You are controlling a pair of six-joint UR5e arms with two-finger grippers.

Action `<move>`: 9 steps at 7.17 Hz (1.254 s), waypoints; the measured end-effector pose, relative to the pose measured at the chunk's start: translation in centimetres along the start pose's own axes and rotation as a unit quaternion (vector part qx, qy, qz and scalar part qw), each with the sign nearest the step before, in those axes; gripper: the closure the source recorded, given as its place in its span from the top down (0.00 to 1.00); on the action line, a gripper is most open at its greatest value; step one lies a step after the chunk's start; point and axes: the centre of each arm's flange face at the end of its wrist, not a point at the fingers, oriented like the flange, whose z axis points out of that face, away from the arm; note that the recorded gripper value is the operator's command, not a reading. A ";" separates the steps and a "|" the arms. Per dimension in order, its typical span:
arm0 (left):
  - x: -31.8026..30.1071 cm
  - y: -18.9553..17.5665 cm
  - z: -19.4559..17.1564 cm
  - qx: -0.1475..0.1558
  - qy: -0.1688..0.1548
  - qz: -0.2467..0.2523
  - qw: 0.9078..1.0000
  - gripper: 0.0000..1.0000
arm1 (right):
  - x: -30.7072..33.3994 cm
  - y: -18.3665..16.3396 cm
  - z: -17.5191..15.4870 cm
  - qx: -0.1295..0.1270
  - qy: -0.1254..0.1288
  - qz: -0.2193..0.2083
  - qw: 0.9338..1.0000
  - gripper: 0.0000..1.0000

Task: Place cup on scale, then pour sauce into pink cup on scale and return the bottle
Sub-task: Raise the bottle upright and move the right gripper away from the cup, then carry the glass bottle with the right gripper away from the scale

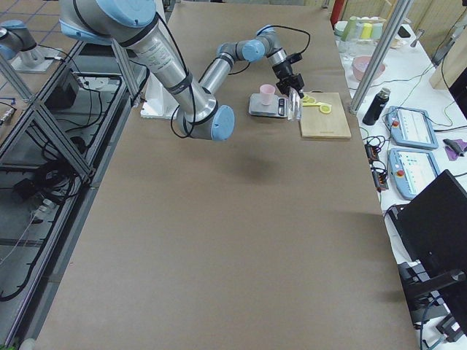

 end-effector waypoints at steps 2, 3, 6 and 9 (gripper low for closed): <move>-2.3 -0.4 -1.4 0.011 -0.008 0.010 1.000 0.98 | 6.8 1.0 2.0 -0.010 -0.071 0.051 0.996 0.00; -3.5 -0.6 -1.7 0.013 -0.012 0.017 1.000 0.98 | 9.4 2.0 3.3 -0.016 -0.098 0.069 0.993 0.00; -8.0 -1.8 -0.4 -0.001 -0.026 0.045 0.999 0.98 | 15.3 6.6 8.2 -0.032 -0.157 0.108 0.981 0.00; -9.5 -2.3 0.1 -0.003 -0.048 0.062 0.997 0.98 | 18.1 12.6 12.7 -0.028 -0.190 0.126 0.973 0.00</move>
